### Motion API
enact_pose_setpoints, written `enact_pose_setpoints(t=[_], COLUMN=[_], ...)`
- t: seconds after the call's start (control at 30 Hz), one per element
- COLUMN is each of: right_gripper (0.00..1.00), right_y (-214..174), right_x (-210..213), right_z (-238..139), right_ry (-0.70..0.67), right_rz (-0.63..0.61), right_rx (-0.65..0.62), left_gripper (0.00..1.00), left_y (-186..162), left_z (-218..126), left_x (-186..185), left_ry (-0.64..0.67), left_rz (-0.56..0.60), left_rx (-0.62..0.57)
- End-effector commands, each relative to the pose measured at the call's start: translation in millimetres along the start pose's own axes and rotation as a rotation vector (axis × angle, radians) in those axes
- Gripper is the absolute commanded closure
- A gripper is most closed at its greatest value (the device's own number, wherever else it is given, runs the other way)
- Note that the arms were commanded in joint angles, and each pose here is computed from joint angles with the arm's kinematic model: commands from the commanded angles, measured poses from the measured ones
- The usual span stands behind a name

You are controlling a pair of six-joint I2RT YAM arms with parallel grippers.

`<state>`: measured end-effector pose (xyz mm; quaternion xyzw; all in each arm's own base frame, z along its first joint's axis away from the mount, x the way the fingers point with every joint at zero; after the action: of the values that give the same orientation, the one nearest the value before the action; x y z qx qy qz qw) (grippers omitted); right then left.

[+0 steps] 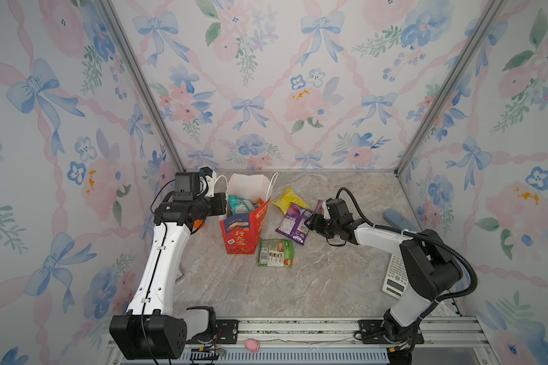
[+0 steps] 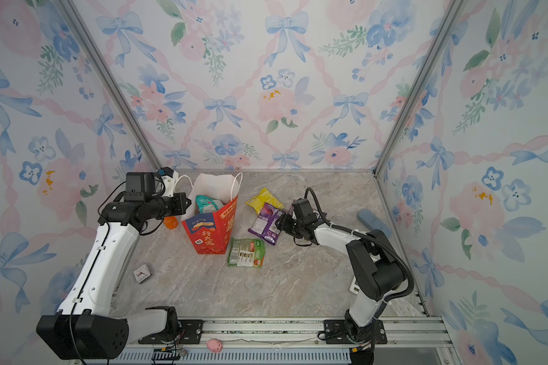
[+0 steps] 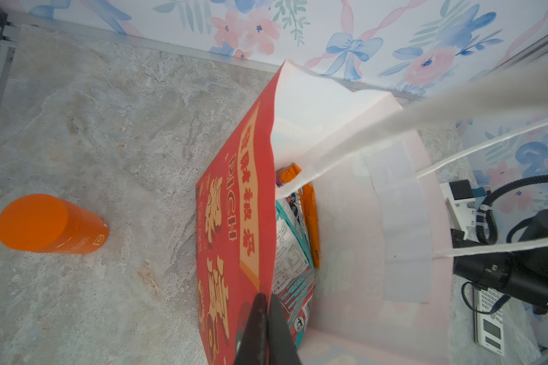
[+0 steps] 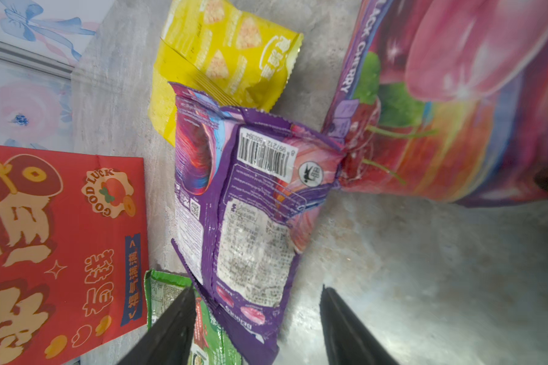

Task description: Place the snacks into the paper bag

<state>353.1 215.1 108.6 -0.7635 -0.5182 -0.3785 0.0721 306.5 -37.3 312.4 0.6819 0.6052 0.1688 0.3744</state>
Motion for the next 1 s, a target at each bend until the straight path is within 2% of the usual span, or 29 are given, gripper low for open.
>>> enact_pose_setpoints(t=[0.0,0.37,0.67,0.97], right_gripper=[0.35,0.36,0.43,0.88], right_y=[3.7,1.2,4.3,10.3], right_x=[-5.2,-17.3,-8.9,2.8], right_z=[5.2,33.8,51.2,40.3], right_ry=[0.007,0.085,0.157,0.18], right_rz=[0.035,0.117,0.155,0.132], right_rx=[-0.014,0.017,0.036,0.002], left_gripper=[1.0,1.0,1.0,1.0], left_y=[0.1,0.9,1.4,0.7], left_z=[-6.6,-3.5,-2.6,-2.8], left_x=[-3.0,-2.4,-1.4,-0.4], left_ry=[-0.014,-0.016,-0.01,-0.004], left_rz=[0.007,0.005,0.008,0.008], left_rx=[-0.021,-0.013,-0.012,-0.011])
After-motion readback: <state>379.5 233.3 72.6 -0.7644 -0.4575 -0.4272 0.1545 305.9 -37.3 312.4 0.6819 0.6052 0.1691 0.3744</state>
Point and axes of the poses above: each gripper's point midway between its finger pads, its own z axis out along the fingers, its own x axis along the line the jaws close on, y = z × x, the point moved 5 cm from there along -z, back along the fingers, and after that the axes turned 8 degrees about z, right-handed, at the moved point
